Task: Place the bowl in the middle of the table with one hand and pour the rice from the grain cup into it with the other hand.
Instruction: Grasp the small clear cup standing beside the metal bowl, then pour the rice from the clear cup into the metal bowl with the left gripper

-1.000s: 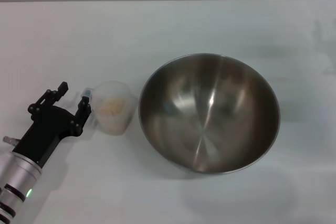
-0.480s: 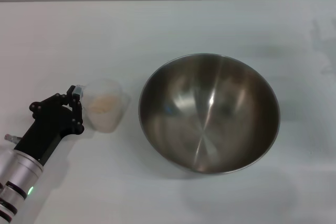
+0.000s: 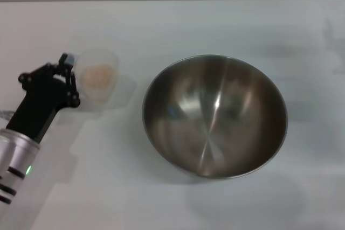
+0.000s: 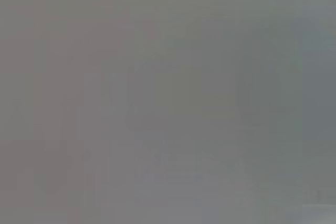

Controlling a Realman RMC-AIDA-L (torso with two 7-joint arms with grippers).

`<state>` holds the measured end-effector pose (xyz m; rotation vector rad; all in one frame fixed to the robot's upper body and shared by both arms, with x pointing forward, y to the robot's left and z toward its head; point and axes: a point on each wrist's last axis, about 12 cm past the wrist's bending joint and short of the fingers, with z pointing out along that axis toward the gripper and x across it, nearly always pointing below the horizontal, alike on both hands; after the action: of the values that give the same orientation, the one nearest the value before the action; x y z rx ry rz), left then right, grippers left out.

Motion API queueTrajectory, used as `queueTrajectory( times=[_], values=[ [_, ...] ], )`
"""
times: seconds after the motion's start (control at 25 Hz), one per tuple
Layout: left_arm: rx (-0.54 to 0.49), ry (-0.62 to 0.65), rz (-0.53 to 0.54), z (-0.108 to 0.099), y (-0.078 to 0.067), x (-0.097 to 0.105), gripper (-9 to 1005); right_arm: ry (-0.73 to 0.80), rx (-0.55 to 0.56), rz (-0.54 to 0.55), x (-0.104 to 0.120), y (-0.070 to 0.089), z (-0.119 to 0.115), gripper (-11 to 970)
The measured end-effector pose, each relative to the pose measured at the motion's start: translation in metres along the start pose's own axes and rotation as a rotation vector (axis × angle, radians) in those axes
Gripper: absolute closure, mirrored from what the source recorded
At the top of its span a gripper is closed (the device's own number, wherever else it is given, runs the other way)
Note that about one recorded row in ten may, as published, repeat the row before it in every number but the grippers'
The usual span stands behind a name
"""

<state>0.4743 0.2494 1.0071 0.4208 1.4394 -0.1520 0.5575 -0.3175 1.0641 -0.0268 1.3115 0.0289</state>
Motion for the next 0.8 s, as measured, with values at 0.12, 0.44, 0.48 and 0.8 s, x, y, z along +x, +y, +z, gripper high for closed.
queueTrajectory(
  times=[0.12, 0.44, 0.48, 0.8],
  values=[
    [0.012, -0.073, 0.115, 0.01, -0.001, -0.01, 974, -0.006, 0.012, 0.002, -0.001, -0.002, 0.001, 469],
    [0.032, -0.285, 0.615, 0.034, -0.018, -0.039, 973, -0.015, 0.039, 0.006, -0.003, -0.006, 0.002, 470],
    [0.04, -0.312, 0.678, 0.036, -0.021, -0.041, 972, -0.017, 0.043, 0.007, -0.003, -0.007, 0.002, 470],
    [0.113, -0.462, 1.032, 0.04, -0.041, -0.05, 971, -0.014, 0.058, 0.01, -0.003, -0.009, 0.003, 471]
  ],
)
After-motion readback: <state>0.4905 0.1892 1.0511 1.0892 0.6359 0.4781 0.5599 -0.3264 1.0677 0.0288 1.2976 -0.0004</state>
